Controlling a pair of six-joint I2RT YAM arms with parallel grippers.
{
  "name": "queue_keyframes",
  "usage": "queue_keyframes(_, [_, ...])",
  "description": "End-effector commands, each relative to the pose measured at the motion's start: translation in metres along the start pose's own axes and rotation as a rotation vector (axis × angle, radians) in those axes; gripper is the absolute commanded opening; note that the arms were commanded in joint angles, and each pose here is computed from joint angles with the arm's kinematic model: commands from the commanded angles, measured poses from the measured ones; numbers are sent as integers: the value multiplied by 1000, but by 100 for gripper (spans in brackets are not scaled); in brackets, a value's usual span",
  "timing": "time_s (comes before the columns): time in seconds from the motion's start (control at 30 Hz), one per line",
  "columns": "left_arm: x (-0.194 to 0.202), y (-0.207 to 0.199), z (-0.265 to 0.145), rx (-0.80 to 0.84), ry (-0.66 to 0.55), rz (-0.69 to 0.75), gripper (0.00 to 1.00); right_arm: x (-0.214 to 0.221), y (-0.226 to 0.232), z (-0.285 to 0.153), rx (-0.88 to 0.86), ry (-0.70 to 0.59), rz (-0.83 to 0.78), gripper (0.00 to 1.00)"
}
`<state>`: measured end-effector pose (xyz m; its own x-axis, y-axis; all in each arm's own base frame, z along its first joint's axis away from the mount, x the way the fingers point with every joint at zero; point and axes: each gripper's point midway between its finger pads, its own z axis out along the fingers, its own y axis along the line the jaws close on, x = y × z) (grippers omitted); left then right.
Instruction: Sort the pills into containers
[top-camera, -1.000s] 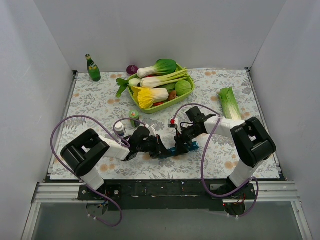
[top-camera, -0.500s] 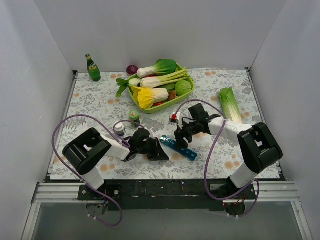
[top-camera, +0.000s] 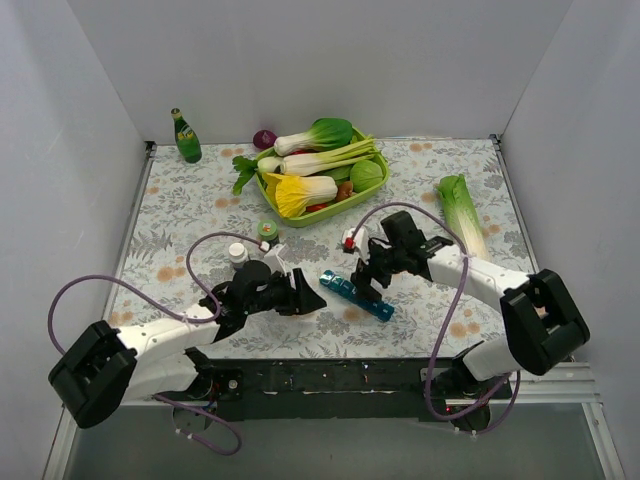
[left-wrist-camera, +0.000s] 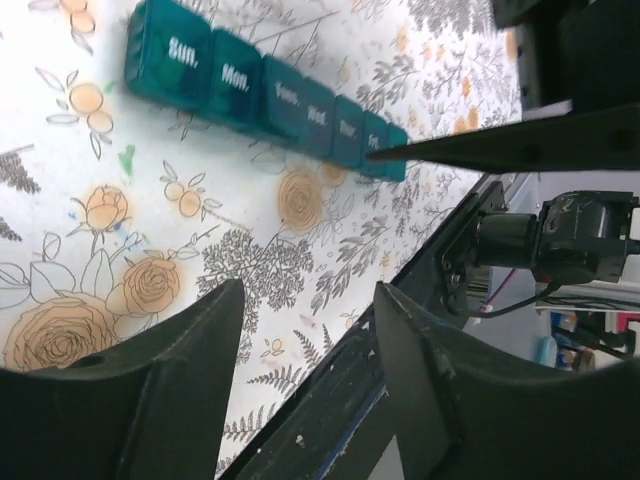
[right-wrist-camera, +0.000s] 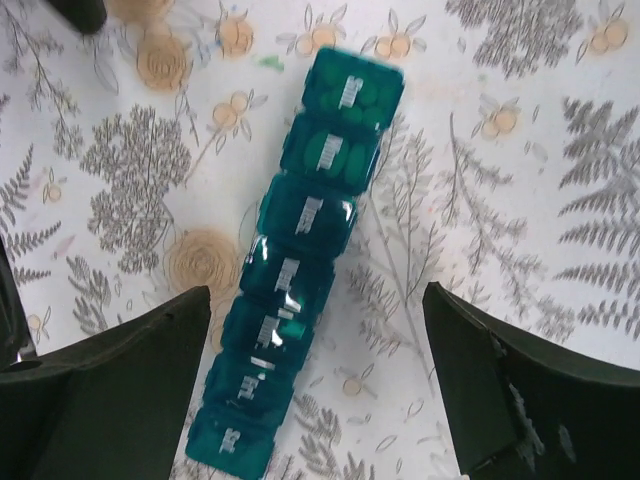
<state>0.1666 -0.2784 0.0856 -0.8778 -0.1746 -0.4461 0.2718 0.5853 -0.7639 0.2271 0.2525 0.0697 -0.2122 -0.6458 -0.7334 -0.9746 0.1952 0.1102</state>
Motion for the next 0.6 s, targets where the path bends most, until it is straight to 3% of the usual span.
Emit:
queue_keyframes(0.0, [-30, -13, -11, 22, -114, 238, 59, 21, 9, -15, 76, 54, -49, 95])
queue_keyframes(0.03, [-42, -25, -16, 54, -161, 345, 63, 27, 9, -15, 100, 71, -62, 95])
queue_keyframes(0.17, [-73, -41, -31, 73, -310, 627, 97, 42, 14, -19, 163, 80, -133, 96])
queue_keyframes(0.27, [-95, -49, -45, 58, -436, 800, 98, 54, 23, -15, 157, 119, -169, 96])
queue_keyframes(0.37, [-102, -53, -52, 51, -482, 955, 98, 64, 24, -11, 174, 157, -186, 96])
queue_keyframes(0.47, [-94, -50, -51, 66, -439, 1107, 98, 71, 25, -6, 180, 187, -194, 92])
queue_keyframes(0.57, [-73, -44, -46, 126, -349, 1227, 98, 69, 24, -8, 196, 185, -205, 81])
